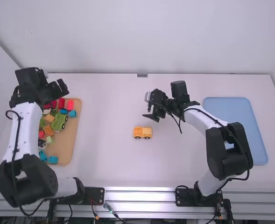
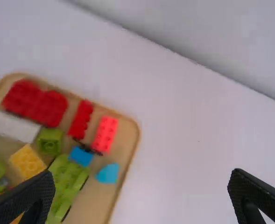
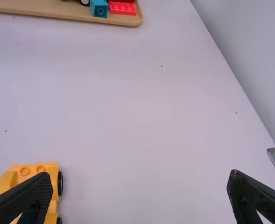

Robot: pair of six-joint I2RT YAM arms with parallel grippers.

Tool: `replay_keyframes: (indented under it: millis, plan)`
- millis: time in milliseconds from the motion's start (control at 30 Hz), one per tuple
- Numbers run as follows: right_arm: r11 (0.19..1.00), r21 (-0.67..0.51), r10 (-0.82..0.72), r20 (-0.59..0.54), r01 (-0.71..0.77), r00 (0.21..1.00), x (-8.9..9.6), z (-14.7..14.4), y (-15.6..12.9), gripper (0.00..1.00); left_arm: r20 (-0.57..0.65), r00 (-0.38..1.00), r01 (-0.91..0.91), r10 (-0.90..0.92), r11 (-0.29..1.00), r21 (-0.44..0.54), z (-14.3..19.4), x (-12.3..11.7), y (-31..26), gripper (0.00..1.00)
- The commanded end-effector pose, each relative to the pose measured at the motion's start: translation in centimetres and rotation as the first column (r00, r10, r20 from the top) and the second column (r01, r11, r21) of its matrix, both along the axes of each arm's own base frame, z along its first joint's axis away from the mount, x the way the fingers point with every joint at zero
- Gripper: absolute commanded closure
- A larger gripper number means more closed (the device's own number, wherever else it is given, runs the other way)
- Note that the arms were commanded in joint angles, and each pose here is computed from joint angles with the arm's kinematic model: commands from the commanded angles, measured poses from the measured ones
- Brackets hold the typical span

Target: Assemble lego blocks to make yellow taxi

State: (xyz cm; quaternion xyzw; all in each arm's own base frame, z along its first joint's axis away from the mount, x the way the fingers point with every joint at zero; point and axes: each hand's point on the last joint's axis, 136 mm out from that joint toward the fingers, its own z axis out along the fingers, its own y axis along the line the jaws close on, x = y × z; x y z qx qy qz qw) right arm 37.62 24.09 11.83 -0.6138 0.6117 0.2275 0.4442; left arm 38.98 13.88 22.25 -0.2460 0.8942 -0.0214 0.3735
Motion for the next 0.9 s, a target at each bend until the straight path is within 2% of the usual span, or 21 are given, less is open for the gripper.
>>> replay_keyframes:
  millis: [0,100,267,433,667,867]
  plan:
    - [1.0,-0.005,0.004,-0.002,-0.004,1.0,-0.3,-0.2,0.4,0.01,-0.101,0.967,-0.233,0.232,0.973,0.005,-0.6,-0.1,4.5,0.01]
    - [1.0,-0.029,-0.009,0.015,0.01,1.0,0.0,-0.4,0.6,0.01,-0.255,0.909,-0.34,0.331,0.94,0.01,-2.6,0.1,7.1,0.01]
    - [0.997,-0.066,-0.026,0.03,0.028,0.999,0.1,-0.8,0.9,0.01,-0.452,0.812,-0.427,0.368,0.904,-0.031,-6.5,0.0,8.8,0.01]
    - [0.99,-0.091,-0.108,0.005,0.108,0.994,0.8,-1.2,0.7,0.01,-0.573,0.731,-0.502,0.372,0.861,-0.083,-11.3,-0.1,10.5,0.01]
    - [0.99,-0.088,-0.106,0.003,0.106,0.994,0.8,-1.2,0.6,0.01,-0.637,0.667,-0.539,0.388,0.841,-0.052,-15.2,-1.6,12.0,0.01]
    - [0.991,-0.074,-0.111,0.018,0.112,0.994,1.1,-0.8,0.8,0.01,-0.634,0.674,-0.531,0.379,0.845,-0.059,-17.3,-1.4,11.7,0.01]
